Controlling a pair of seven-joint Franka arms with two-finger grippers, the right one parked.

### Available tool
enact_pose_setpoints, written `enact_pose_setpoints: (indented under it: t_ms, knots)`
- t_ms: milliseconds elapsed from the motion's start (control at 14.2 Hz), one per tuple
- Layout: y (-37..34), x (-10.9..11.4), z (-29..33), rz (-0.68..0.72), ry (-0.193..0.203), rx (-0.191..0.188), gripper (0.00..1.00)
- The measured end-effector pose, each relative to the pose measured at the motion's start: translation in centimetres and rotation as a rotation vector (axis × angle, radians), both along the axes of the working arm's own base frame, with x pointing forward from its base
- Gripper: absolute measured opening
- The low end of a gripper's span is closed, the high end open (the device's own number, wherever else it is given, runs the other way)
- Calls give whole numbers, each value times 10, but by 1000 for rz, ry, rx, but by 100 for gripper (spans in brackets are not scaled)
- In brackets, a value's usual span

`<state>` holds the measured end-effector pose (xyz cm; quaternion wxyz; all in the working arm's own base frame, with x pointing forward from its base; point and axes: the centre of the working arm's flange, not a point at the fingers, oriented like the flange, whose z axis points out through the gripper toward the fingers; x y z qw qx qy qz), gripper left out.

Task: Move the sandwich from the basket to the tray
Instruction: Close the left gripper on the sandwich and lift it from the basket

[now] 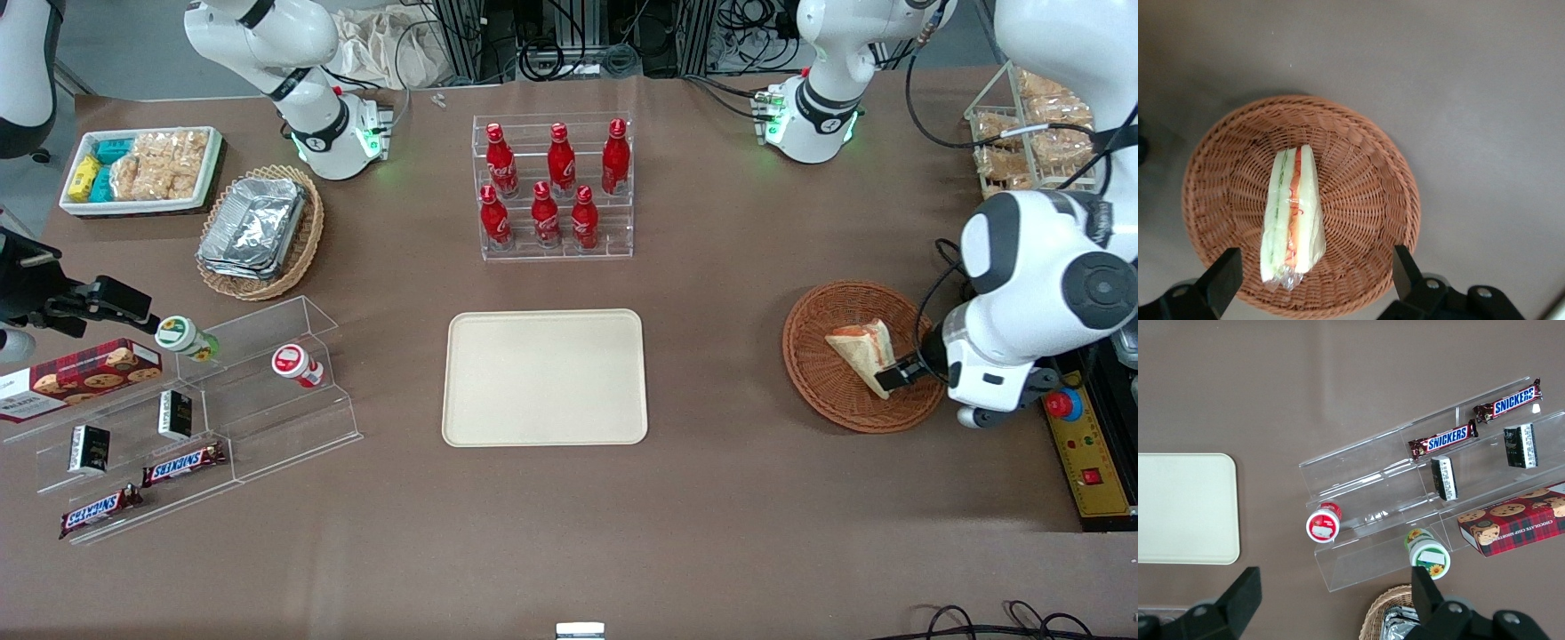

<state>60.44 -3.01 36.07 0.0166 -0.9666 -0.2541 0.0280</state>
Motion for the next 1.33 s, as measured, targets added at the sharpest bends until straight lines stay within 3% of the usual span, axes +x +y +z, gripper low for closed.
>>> enact_pose_setpoints:
  t_ms: [211,421,1053,1193,1263,1333]
  knots:
    - [-4,-28,-39,22,-27,-1,100]
    - [-4,-47,-62,36,-14,1,100]
    - [8,-64,-88,61,16,3,96]
    - [9,-68,-97,62,19,2,78]
    - [9,-68,-100,62,22,1,78]
    - [9,-68,-101,62,22,1,71]
